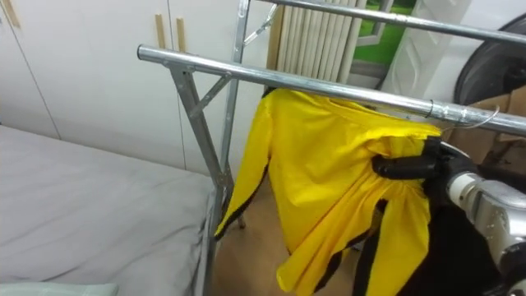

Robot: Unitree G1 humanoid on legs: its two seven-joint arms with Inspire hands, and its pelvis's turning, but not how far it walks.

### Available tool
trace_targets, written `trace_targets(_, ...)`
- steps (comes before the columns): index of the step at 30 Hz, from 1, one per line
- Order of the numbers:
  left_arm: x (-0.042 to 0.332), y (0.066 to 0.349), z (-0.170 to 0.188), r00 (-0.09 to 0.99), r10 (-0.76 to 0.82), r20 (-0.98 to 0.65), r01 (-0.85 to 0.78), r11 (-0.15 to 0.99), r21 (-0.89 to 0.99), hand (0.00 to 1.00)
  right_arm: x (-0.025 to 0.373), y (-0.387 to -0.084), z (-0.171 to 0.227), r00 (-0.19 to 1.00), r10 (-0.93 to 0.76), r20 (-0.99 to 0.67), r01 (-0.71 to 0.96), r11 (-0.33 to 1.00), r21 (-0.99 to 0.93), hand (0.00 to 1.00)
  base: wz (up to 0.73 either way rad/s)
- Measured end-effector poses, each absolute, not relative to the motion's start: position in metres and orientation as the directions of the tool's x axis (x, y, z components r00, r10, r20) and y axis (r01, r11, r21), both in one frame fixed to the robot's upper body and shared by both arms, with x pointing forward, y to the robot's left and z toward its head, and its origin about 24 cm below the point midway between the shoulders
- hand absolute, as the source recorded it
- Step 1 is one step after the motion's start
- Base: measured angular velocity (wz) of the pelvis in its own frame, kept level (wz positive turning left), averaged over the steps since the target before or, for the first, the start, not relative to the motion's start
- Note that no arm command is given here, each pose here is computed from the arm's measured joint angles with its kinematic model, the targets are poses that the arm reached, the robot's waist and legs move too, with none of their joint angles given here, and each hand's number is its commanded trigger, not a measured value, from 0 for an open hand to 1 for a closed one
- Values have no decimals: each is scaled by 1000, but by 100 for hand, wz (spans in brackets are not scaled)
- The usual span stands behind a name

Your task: Hang clothes

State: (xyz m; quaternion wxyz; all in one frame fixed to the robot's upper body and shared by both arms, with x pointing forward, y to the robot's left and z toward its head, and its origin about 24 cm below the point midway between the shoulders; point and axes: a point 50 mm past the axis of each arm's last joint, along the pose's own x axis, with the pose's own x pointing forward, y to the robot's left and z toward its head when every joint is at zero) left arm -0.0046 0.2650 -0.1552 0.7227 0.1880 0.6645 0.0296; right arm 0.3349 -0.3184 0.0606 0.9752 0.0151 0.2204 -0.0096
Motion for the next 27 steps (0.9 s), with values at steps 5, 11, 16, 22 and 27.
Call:
trace_targets(5, -2, 268, -154, 125, 293, -948, 207, 927, 314, 0, 333, -320, 59, 896, -15, -444, 27, 999, 19, 100, 8)
trace_targets(11, 17, 277, -150, 185, 295, -938, 218, 918, 332, 0, 330, -324, 55, 891, -15, -454, 45, 997, 55, 100, 12)
trace_targets(16, 38, 276, -148, 253, 254, -934, 269, 908, 320, 0, 334, -334, 70, 911, -41, -411, 66, 997, 48, 100, 8)
trace_targets(22, 46, 276, -146, 287, 232, -929, 262, 914, 309, 0, 331, -343, 74, 911, -60, -407, 80, 996, 33, 100, 2)
trace_targets(27, 47, 278, -145, 292, 235, -927, 256, 915, 313, 0, 329, -343, 70, 903, -53, -427, 71, 997, 26, 100, 2)
